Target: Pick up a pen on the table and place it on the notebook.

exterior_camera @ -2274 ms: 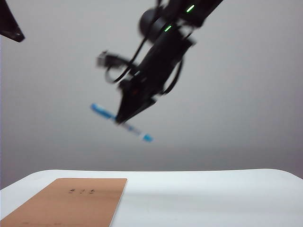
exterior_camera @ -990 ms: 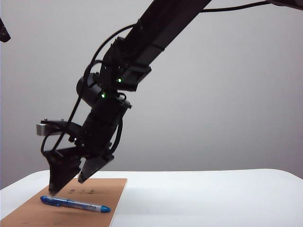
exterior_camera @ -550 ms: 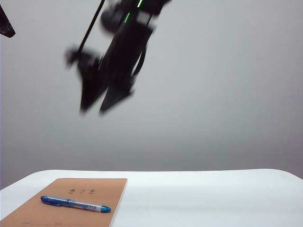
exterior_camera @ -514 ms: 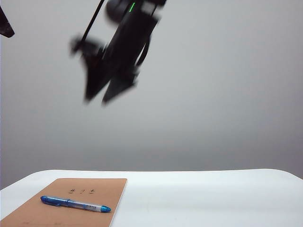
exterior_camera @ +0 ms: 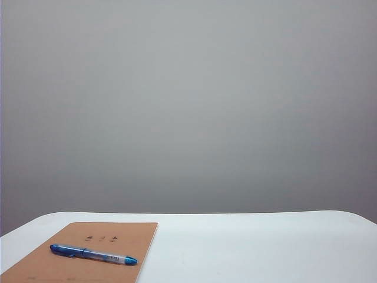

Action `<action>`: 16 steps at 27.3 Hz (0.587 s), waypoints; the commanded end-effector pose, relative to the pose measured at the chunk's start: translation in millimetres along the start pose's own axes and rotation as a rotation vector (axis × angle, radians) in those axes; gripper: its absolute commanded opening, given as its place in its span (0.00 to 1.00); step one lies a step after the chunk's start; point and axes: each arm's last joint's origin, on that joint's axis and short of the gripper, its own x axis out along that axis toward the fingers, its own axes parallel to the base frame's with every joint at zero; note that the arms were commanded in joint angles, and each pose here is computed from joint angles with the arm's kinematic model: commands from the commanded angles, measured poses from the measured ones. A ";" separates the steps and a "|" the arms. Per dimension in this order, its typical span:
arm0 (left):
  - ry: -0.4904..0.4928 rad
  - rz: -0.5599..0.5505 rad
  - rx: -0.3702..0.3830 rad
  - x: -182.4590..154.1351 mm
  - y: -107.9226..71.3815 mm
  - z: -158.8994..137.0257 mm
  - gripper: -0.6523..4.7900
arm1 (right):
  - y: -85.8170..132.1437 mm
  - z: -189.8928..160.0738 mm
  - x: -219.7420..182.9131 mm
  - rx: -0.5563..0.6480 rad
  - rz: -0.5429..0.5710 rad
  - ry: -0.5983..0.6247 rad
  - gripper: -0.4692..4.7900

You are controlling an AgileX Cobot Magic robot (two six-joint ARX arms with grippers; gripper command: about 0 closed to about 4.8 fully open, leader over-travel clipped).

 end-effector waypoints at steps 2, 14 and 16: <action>-0.008 0.009 -0.020 -1.0 0.4 0.7 0.11 | 3.2 -32.8 -35.8 0.031 -0.075 -0.090 0.34; -0.288 0.141 -0.021 -13.7 -6.8 -38.2 0.11 | 53.8 -178.4 -76.0 0.120 -0.417 -0.427 0.08; -0.303 0.149 -0.052 -15.5 -10.1 -54.2 0.11 | 59.2 -192.9 -85.1 0.115 -0.470 -0.486 0.08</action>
